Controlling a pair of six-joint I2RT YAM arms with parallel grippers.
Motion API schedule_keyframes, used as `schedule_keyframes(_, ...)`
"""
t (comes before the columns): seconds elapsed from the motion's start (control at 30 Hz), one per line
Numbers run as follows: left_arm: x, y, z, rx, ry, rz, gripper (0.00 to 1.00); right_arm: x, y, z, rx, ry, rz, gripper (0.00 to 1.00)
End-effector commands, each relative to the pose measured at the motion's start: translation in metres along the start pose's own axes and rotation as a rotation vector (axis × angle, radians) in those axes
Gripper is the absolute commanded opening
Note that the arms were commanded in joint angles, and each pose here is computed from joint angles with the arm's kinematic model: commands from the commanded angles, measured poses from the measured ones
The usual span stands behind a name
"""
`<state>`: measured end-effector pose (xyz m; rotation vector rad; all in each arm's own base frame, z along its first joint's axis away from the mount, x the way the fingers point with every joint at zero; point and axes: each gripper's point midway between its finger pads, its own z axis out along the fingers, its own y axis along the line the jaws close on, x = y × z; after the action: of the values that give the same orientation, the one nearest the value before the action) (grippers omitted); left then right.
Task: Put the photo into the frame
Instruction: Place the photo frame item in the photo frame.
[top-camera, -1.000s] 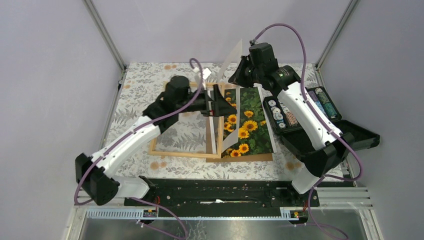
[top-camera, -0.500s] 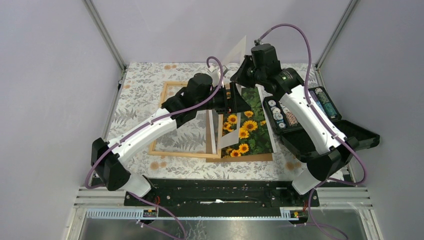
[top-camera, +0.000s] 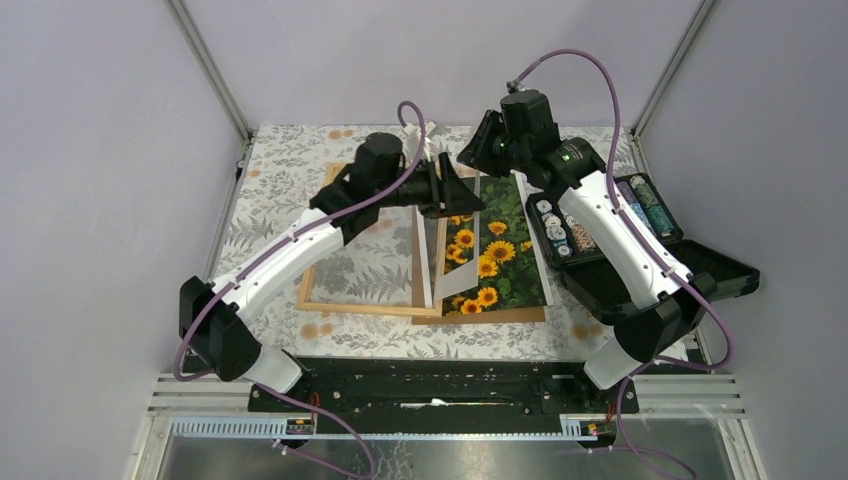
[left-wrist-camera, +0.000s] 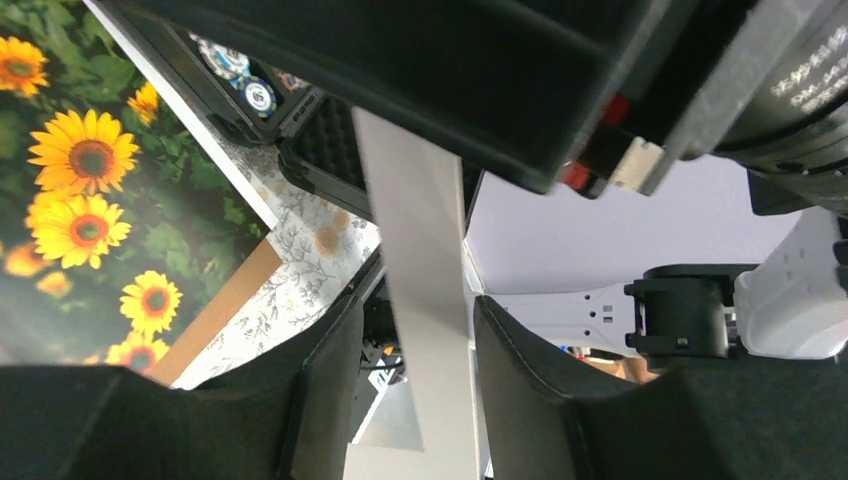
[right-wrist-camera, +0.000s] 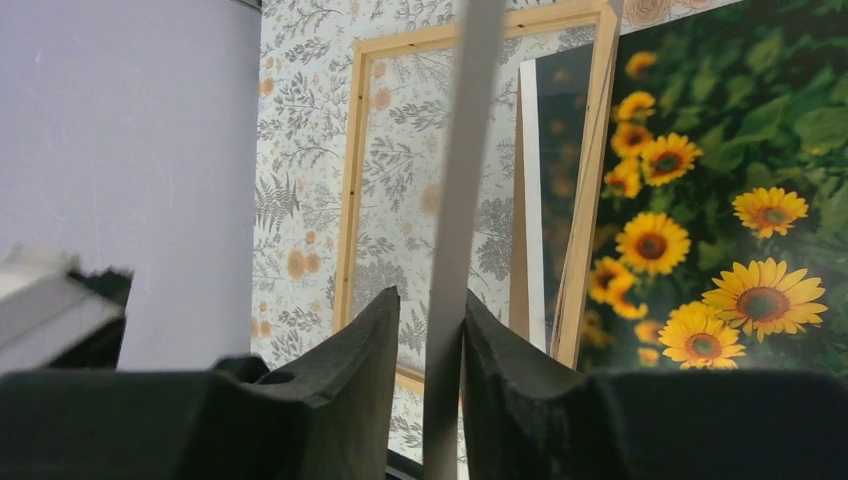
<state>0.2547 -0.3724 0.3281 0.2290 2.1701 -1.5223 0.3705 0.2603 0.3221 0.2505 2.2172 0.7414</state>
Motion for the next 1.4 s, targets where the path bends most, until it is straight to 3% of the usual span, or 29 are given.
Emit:
schedule_keyframes(0.0,-0.015,-0.021,-0.034,0.175,0.012,-0.010,0.47,-0.030,0.028,-0.030,-0.086,-0.111,-0.040,0.38)
schedule_keyframes(0.23,-0.016,-0.018,-0.047,0.220,0.066,0.003,0.39,-0.040,0.041,-0.029,-0.120,-0.127,-0.028,0.39)
schedule_keyframes(0.4,-0.036,0.008,-0.072,0.160,0.002,-0.040,0.38,-0.049,0.054,-0.036,-0.153,-0.133,-0.041,0.62)
schedule_keyframes(0.67,-0.065,0.114,-0.143,0.015,-0.160,-0.229,0.33,-0.062,0.040,-0.047,-0.093,-0.196,-0.098,0.83)
schedule_keyframes(0.73,-0.061,0.138,-0.153,-0.007,-0.173,-0.291,0.45,-0.060,0.031,-0.044,-0.082,-0.184,-0.100,0.87)
schedule_keyframes(0.83,-0.044,0.181,-0.158,-0.106,-0.165,-0.370,0.49,-0.048,0.017,-0.033,-0.066,-0.136,-0.114,0.92)
schedule_keyframes(0.9,-0.035,0.211,-0.168,-0.220,-0.184,-0.386,0.58,-0.032,0.011,-0.019,-0.081,-0.086,-0.140,0.93)
schedule_keyframes(1.0,-0.028,0.263,-0.199,-0.515,-0.241,-0.380,0.68,0.013,-0.025,0.019,-0.063,0.042,-0.147,0.97)
schedule_keyframes(1.1,-0.032,0.282,-0.219,-0.685,-0.304,-0.329,0.83,0.057,-0.071,0.052,-0.026,0.220,-0.101,0.94)
schedule_keyframes(1.23,-0.028,0.290,-0.200,-0.781,-0.227,-0.239,0.86,0.088,-0.125,0.085,0.094,0.283,-0.114,0.92)
schedule_keyframes(1.37,-0.022,0.300,-0.178,-0.865,-0.142,-0.195,0.88,0.108,-0.158,0.108,0.141,0.350,-0.047,0.77)
